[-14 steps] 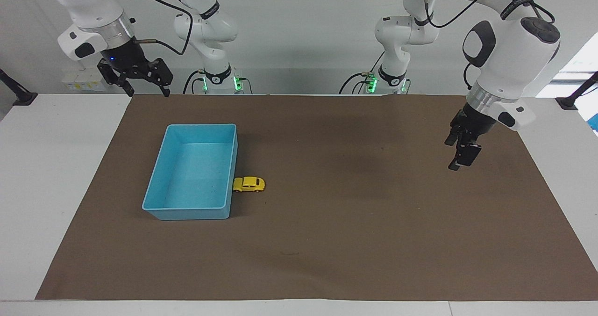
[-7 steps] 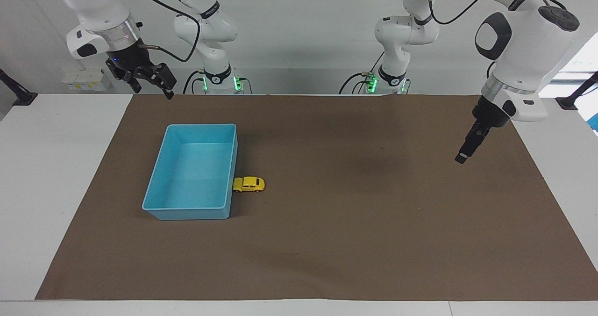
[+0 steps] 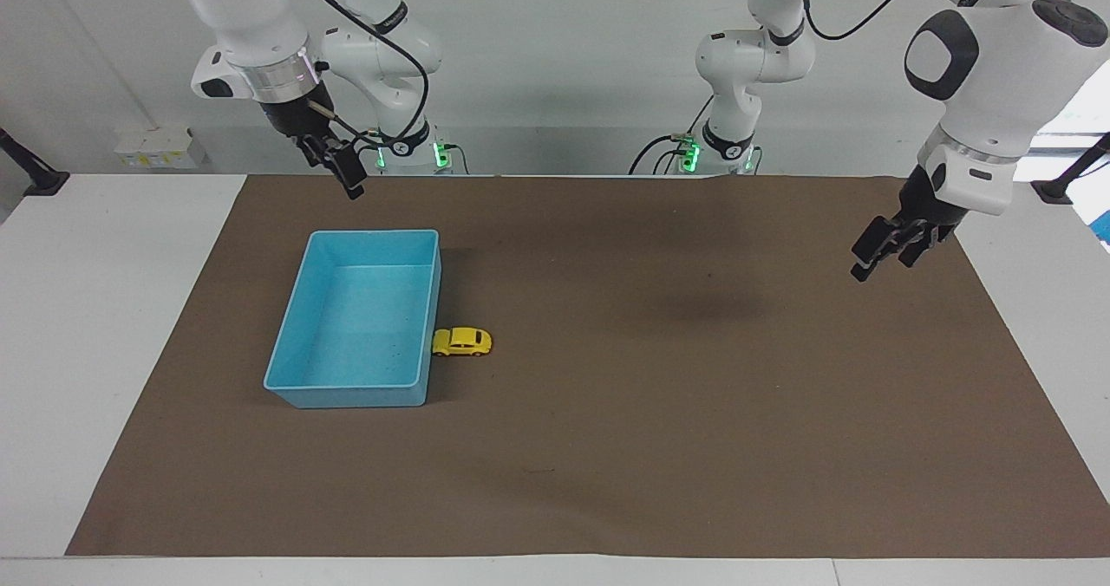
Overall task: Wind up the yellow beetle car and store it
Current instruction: 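Move the right gripper over the bin toward the yellow car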
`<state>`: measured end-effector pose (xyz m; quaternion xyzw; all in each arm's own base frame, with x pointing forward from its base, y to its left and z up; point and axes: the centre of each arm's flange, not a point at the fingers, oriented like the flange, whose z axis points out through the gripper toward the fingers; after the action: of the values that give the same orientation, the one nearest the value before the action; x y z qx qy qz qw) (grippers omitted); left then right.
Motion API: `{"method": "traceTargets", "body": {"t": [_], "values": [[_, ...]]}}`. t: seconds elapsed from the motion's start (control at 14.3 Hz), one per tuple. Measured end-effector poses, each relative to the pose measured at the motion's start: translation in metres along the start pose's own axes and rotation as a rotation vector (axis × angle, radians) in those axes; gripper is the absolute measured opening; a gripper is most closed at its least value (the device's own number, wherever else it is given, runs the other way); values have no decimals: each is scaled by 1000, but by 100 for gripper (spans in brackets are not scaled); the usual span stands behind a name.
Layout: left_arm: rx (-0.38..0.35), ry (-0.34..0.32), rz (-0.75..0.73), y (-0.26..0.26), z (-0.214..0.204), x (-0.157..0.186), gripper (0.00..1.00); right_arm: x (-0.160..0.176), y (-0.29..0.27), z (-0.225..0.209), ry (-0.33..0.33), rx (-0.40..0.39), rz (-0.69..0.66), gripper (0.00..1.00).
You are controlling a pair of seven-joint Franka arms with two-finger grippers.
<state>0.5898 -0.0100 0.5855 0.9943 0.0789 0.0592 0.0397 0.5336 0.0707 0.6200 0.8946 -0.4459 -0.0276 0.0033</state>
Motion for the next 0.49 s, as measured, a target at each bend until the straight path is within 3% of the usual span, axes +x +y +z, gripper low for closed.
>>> {"method": "traceTargets", "body": {"t": [0.21,0.49], "values": [[66,-8,146,-2,-22,-14,100,-13,-19,19,11,22,174,100],[83,-63,244,8,-47,-32,100,-28,-44,59,27,46,365,100]]}}
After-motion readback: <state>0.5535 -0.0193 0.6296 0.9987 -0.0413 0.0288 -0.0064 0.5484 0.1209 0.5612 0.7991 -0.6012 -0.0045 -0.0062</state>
